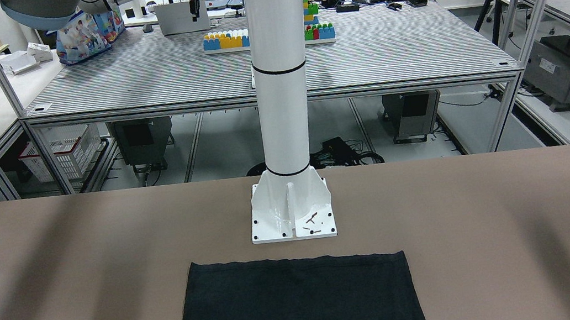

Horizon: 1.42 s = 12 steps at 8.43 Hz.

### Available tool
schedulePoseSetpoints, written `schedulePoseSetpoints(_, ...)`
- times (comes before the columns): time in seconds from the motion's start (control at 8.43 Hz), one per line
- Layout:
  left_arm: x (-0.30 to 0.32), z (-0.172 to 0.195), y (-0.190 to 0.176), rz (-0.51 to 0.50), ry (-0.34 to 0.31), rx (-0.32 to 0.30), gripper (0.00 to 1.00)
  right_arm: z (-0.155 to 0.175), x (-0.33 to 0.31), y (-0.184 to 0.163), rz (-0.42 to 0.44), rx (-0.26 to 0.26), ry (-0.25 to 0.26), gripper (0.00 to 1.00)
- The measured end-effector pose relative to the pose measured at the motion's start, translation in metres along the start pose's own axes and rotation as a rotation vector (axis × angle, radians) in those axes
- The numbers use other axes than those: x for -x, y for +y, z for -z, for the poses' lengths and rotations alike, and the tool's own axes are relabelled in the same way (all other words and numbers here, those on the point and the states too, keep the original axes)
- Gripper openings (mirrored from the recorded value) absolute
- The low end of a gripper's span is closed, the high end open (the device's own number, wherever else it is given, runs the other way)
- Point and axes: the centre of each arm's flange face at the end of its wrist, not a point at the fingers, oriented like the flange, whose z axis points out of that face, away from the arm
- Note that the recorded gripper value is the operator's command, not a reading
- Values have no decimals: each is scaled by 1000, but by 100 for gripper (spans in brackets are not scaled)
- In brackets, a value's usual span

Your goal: Fold clothes

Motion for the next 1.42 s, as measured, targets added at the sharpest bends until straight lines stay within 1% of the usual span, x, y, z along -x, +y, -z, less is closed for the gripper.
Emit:
schedulePoseSetpoints(0.12, -25, -5, -16, 23, 52, -9, 100, 2, 14, -11, 18, -21, -42, 95)
schedulePoseSetpoints(0.24, -56, -9, -34, 54, 98, -21, 100, 4, 29, -22, 26, -46, -66, 95)
schedulePoseSetpoints(0.36, -90, -13, -50, 97, 144, -36, 100, 8, 41, -36, 5, -70, -82, 95)
schedulePoseSetpoints(0.47, -129, -15, -67, 155, 198, -53, 100, 14, 56, -51, -41, -97, -110, 95)
schedulePoseSetpoints(0.59, -165, -18, -83, 208, 244, -61, 100, 18, 72, -63, -92, -117, -151, 95)
schedulePoseSetpoints(0.71, -193, -23, -97, 249, 279, -64, 100, 19, 96, -73, -136, -135, -190, 95)
schedulePoseSetpoints(0.95, -225, -38, -118, 307, 315, -74, 100, 11, 158, -88, -222, -166, -269, 95)
schedulePoseSetpoints(1.07, -236, -43, -128, 328, 327, -76, 100, 5, 184, -91, -251, -182, -305, 95)
schedulePoseSetpoints(1.19, -247, -46, -137, 344, 336, -75, 100, -3, 211, -93, -273, -198, -343, 95)
schedulePoseSetpoints(1.42, -257, -51, -147, 359, 340, -73, 100, -16, 275, -92, -303, -211, -418, 95)
